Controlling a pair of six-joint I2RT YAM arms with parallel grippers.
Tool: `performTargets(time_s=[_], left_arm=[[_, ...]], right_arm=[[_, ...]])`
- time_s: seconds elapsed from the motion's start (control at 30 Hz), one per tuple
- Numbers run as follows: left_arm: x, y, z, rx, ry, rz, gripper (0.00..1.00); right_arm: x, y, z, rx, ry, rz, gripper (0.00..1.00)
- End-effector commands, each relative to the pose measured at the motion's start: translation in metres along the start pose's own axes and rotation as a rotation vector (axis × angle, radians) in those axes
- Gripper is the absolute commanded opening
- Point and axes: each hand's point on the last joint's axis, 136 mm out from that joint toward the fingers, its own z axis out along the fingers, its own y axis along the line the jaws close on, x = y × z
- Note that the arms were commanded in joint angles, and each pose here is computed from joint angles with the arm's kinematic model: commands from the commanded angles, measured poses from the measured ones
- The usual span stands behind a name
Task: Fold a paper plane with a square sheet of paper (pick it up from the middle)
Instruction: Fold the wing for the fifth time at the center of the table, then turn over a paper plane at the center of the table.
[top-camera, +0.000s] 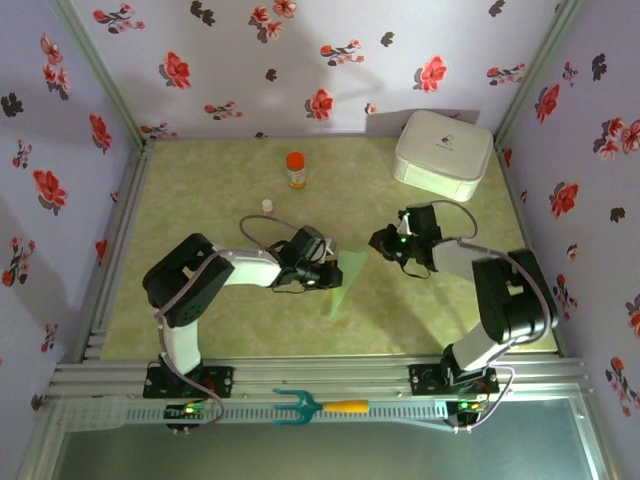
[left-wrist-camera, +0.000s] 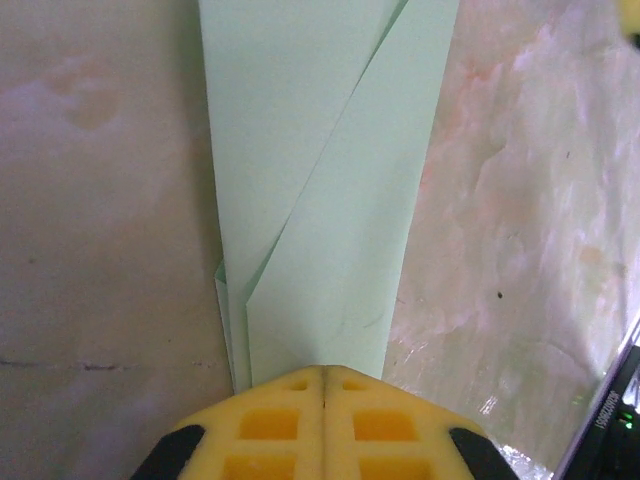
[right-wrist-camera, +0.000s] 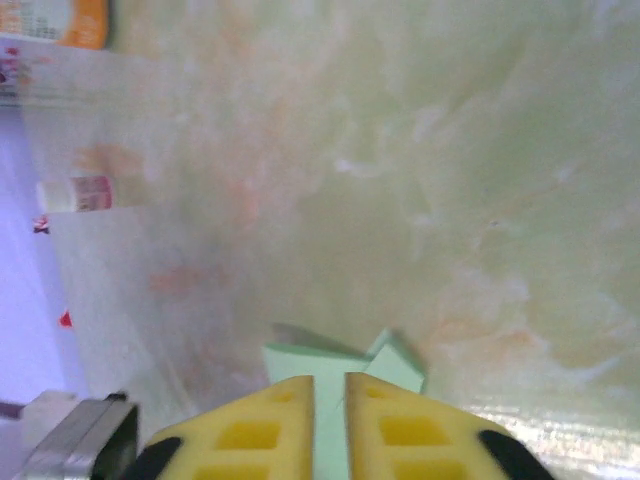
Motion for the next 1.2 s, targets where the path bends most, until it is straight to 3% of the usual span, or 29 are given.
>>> performTargets(time_s=[0.0, 0.07, 0.17, 0.3, 0.47, 0.8, 1.17], left_arm=[[-0.007, -0.008, -0.013, -0.027, -0.048, 0.003, 0.05], [-0.014, -0.016, -0.022, -0.023, -0.085, 0.018, 0.08], [-0.022, -0.022, -0.039, -0.035, -0.140, 0.038, 0.19], [-0.024, -0.007, -0.053, -0.072, -0.169, 0.030, 0.33], [-0.018, 0.010, -0.052, -0.046, -0.134, -0.017, 0.32], [-0.002, 0.011, -0.031, -0.004, -0.008, -0.035, 0.31], [0.004, 0.006, -0.019, 0.030, 0.047, -0.031, 0.29]], right_arm=[[0.026, -0.019, -0.007, 0.064, 0.032, 0.026, 0.21], [0.037, -0.018, -0.010, 0.055, 0.038, 0.032, 0.22], [0.050, -0.013, -0.013, 0.030, 0.062, 0.020, 0.27], [0.066, -0.005, -0.010, 0.013, 0.149, -0.006, 0.29], [0.079, 0.003, -0.003, 0.003, 0.203, -0.036, 0.29], [0.090, -0.004, 0.004, 0.034, 0.237, -0.027, 0.29], [0.097, -0.007, 0.009, 0.036, 0.276, -0.026, 0.28]])
